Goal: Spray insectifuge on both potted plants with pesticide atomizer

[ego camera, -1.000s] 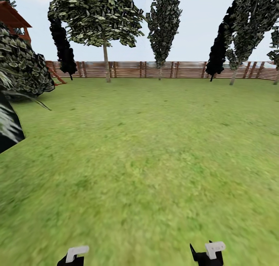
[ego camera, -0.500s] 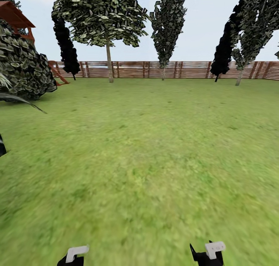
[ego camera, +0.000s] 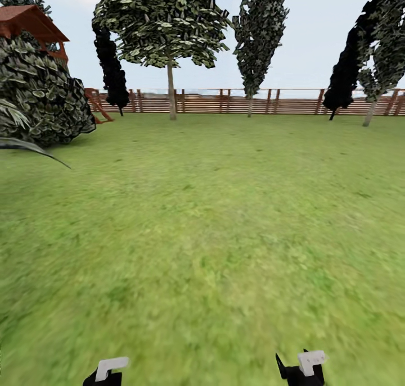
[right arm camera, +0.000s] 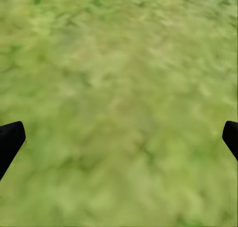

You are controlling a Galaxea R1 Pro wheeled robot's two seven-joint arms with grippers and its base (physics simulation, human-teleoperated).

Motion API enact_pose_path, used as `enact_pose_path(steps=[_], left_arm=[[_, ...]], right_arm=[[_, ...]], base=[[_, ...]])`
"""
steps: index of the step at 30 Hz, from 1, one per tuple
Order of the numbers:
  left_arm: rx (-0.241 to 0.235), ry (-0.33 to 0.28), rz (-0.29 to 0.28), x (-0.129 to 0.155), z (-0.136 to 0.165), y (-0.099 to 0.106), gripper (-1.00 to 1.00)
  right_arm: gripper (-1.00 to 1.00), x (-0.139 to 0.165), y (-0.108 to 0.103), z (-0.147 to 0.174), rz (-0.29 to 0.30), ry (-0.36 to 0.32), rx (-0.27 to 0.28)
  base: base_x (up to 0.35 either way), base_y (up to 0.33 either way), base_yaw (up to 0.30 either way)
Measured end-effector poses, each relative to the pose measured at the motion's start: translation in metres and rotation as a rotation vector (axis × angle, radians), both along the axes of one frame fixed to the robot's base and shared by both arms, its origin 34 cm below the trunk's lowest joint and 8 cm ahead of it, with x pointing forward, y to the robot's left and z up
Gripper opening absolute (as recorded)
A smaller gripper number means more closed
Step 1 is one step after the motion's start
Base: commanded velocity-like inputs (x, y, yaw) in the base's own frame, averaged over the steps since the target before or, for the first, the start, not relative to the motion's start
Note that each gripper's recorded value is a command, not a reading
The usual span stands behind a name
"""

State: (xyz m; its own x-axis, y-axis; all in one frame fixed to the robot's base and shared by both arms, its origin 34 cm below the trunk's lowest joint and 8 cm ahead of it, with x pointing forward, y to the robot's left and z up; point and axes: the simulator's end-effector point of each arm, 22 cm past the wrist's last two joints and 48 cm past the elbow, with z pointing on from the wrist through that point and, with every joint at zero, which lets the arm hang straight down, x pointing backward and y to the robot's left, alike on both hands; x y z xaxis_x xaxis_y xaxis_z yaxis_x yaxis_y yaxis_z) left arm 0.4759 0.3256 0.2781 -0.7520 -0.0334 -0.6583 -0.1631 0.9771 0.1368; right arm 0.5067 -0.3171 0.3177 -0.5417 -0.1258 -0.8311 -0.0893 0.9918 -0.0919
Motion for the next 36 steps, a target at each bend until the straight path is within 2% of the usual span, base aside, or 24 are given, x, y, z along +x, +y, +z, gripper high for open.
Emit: enact_pose_path(steps=[3,23,36], left_arm=[[0.0,0.0,0.0,0.0,0.0,-0.0001,-1.0],[0.0,0.0,0.0,0.0,0.0,-0.0001,-1.0],[0.0,0.0,0.0,0.0,0.0,0.0002,-1.0]], right_arm=[[1.0,0.0,0.0,0.0,0.0,0.0,0.0],[1.0,0.0,-0.0001,0.0,0.0,0.0,0.0],[1.0,0.0,0.0,0.0,0.0,0.0,0.0]], base=[[0.338,0.0,0.196],[0.339,0.0,0.012],[0.339,0.0,0.196]])
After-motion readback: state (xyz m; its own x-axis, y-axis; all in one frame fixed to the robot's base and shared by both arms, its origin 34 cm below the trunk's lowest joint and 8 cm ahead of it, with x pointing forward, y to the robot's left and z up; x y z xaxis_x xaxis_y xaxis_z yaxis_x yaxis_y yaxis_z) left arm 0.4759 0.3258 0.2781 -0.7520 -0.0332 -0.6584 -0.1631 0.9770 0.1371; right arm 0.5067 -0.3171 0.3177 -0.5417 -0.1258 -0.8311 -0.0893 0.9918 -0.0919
